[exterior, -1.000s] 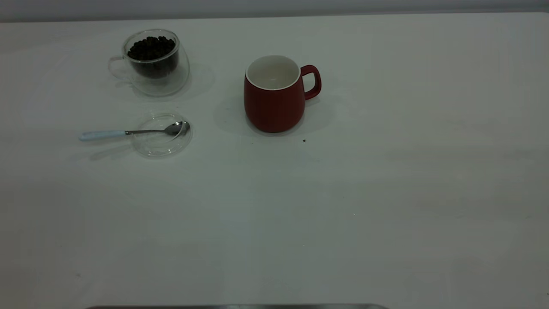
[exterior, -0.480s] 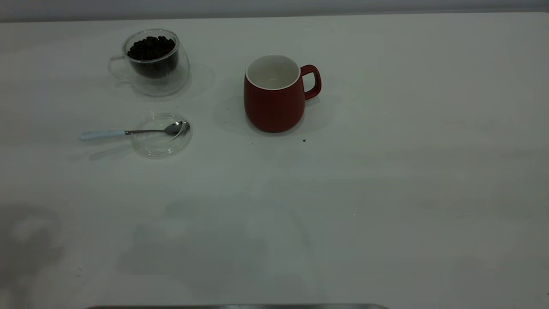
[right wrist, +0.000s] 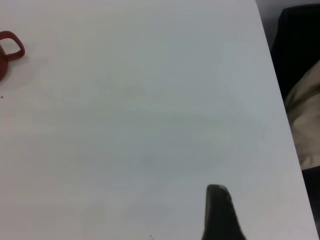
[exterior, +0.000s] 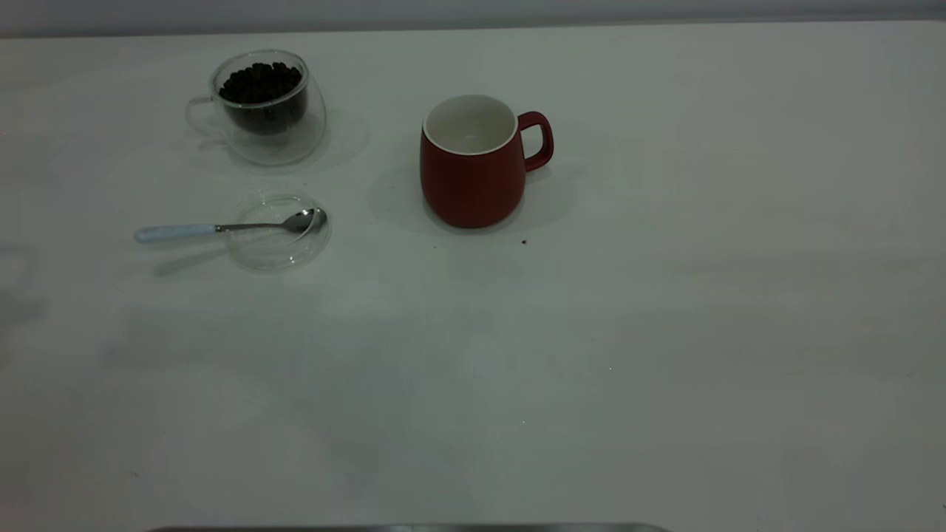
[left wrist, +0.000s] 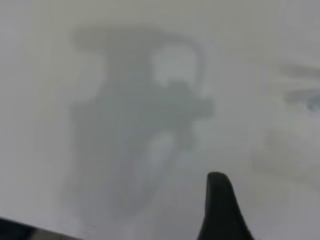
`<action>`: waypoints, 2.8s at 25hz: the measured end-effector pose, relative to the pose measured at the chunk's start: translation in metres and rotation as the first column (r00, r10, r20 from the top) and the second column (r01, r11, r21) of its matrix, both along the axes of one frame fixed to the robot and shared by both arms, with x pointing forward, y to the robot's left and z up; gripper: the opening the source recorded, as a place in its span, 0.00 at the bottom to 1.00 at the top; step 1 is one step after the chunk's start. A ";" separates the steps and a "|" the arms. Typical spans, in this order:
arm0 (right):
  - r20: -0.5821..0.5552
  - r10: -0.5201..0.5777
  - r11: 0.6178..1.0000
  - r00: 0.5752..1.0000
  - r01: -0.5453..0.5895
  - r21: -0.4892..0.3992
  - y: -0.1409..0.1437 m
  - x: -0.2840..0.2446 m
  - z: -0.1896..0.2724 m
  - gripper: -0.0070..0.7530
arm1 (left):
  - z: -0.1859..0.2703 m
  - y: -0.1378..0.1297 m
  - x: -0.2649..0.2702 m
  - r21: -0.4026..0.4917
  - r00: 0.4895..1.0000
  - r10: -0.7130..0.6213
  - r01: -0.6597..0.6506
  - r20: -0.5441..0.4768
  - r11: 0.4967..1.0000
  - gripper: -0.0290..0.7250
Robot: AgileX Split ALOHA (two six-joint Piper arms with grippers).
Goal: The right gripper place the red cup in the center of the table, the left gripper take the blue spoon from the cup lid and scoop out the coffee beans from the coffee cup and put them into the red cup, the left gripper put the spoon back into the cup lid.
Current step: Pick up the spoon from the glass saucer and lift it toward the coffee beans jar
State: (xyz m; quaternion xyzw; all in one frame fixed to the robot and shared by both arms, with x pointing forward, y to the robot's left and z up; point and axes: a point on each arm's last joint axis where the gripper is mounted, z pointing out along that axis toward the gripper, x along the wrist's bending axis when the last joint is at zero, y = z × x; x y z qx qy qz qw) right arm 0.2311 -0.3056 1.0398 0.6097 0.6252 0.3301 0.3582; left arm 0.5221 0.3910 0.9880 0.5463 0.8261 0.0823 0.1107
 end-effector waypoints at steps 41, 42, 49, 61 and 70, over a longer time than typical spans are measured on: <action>0.000 0.000 1.000 1.000 0.000 -0.002 0.000 0.000 0.000 0.67 | -0.189 -0.016 0.047 -0.605 0.957 -0.259 0.284 0.131 0.744 0.83; 0.000 0.000 1.000 1.000 0.000 -0.002 0.000 0.000 0.000 0.67 | -0.194 -0.020 0.047 -0.608 0.954 -0.271 0.291 0.128 0.739 0.82; 0.000 0.000 1.000 1.000 0.000 -0.002 0.000 0.000 0.000 0.67 | -0.201 -0.028 0.058 -0.598 0.967 -0.180 0.252 0.180 0.761 0.80; 0.000 0.000 1.000 1.000 0.000 -0.002 0.000 0.000 0.000 0.67 | -0.201 -0.032 0.053 -0.622 0.960 -0.239 0.277 0.146 0.732 0.79; 0.000 0.000 1.000 1.000 0.000 -0.002 0.000 0.000 0.000 0.67 | -0.202 -0.041 0.060 -0.604 0.965 -0.205 0.263 0.166 0.753 0.79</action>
